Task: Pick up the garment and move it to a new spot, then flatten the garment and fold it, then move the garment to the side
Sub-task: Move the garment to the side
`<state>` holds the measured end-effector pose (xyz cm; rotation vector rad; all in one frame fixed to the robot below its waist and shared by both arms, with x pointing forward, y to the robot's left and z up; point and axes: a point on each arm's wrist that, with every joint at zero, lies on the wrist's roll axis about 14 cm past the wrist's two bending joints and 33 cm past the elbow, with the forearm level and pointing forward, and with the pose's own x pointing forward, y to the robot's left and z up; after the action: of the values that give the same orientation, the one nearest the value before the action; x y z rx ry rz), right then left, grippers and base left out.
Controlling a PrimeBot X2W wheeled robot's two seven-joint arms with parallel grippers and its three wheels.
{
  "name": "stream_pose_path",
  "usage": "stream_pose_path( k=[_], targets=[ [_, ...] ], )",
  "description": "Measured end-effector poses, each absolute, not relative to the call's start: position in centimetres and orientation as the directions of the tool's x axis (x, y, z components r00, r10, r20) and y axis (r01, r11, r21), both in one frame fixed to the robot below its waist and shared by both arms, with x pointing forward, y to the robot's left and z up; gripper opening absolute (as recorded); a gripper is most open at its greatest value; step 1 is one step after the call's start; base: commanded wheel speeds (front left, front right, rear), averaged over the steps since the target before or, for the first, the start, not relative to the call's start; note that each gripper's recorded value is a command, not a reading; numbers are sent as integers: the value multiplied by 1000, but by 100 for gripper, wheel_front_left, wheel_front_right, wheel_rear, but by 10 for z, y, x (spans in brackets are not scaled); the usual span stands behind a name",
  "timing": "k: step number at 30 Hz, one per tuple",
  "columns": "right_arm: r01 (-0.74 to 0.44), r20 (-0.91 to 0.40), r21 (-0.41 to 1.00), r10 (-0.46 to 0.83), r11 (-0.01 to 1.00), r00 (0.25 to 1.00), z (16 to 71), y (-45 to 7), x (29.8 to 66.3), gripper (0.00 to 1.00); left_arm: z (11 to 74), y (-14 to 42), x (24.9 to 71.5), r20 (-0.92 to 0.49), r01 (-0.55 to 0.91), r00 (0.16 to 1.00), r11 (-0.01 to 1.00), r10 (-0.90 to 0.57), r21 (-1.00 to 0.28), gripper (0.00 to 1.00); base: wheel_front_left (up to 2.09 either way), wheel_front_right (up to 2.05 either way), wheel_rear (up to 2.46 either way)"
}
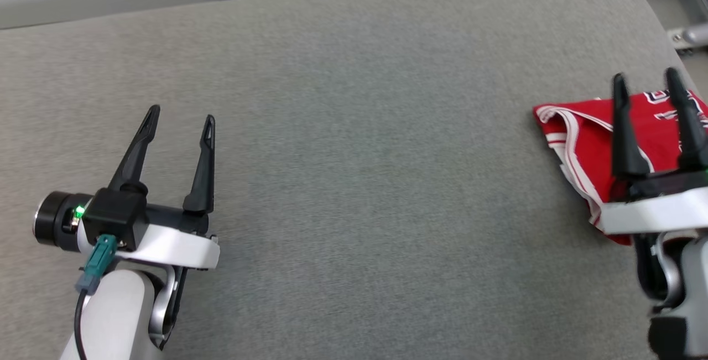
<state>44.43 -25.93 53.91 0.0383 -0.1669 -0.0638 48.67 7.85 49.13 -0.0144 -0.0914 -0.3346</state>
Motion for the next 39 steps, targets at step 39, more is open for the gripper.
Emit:
stream_pose_path(
  k=[39],
  targets=[
    [-36, 74, 95, 28, 995, 997, 531, -192, 353, 100, 525, 168, 377, 110, 71, 991, 997, -74, 23, 100, 0, 0, 0]
  ],
)
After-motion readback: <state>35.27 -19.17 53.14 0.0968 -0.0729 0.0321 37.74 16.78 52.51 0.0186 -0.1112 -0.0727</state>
